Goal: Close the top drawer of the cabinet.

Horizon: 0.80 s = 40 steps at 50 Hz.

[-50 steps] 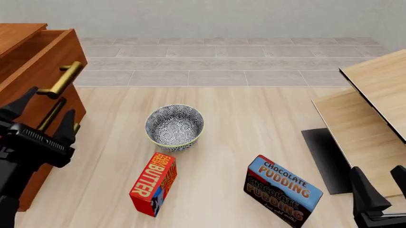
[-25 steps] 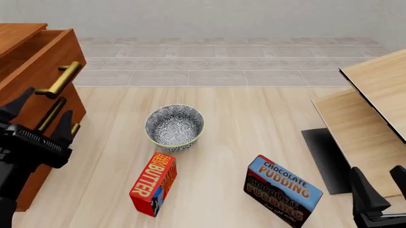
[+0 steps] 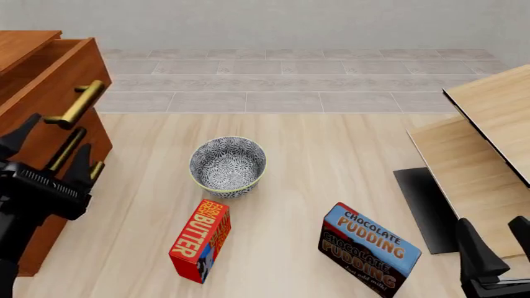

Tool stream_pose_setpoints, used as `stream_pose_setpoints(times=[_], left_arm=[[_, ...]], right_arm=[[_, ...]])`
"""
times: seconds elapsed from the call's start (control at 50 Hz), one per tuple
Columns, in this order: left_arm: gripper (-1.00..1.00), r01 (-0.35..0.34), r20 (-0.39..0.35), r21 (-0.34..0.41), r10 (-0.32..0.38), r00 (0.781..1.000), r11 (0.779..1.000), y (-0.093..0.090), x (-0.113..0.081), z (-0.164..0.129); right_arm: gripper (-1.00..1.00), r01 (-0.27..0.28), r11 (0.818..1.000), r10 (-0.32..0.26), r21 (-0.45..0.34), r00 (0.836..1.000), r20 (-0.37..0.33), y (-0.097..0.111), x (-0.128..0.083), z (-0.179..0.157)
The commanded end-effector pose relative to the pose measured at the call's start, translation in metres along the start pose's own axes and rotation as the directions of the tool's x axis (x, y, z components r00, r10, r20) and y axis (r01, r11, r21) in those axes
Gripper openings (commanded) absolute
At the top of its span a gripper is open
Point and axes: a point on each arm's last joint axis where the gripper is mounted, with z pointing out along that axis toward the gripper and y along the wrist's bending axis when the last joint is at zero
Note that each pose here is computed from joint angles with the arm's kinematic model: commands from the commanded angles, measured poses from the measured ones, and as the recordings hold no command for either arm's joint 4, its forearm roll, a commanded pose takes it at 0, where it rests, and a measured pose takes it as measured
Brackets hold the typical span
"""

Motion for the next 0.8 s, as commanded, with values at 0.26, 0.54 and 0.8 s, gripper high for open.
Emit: stream_pose_setpoints(times=[0.26, 0.54, 0.8], left_arm=[[1.00, 0.001, -0.033, -0.041, -0.002, 0.999, 0.999, 0.0072, 0.0044, -0.0023], [1.00, -0.005, -0.050, -0.045, 0.003, 0.999, 0.999, 0.0095, 0.0063, -0.0005], [1.00, -0.012, -0.063, -0.045, 0.009, 0.998, 0.999, 0.0103, 0.0082, 0.0001]], right_arm=[[1.00, 0.000, 1.000, 0.000, -0.005, 1.000, -0.001, 0.0003, 0.0001, 0.0000], [1.00, -0.003, 1.000, 0.003, -0.006, 1.000, -0.005, 0.0003, 0.0006, 0.0000], [1.00, -0.004, 1.000, 0.004, -0.005, 1.000, -0.005, 0.0003, 0.0005, 0.0000]])
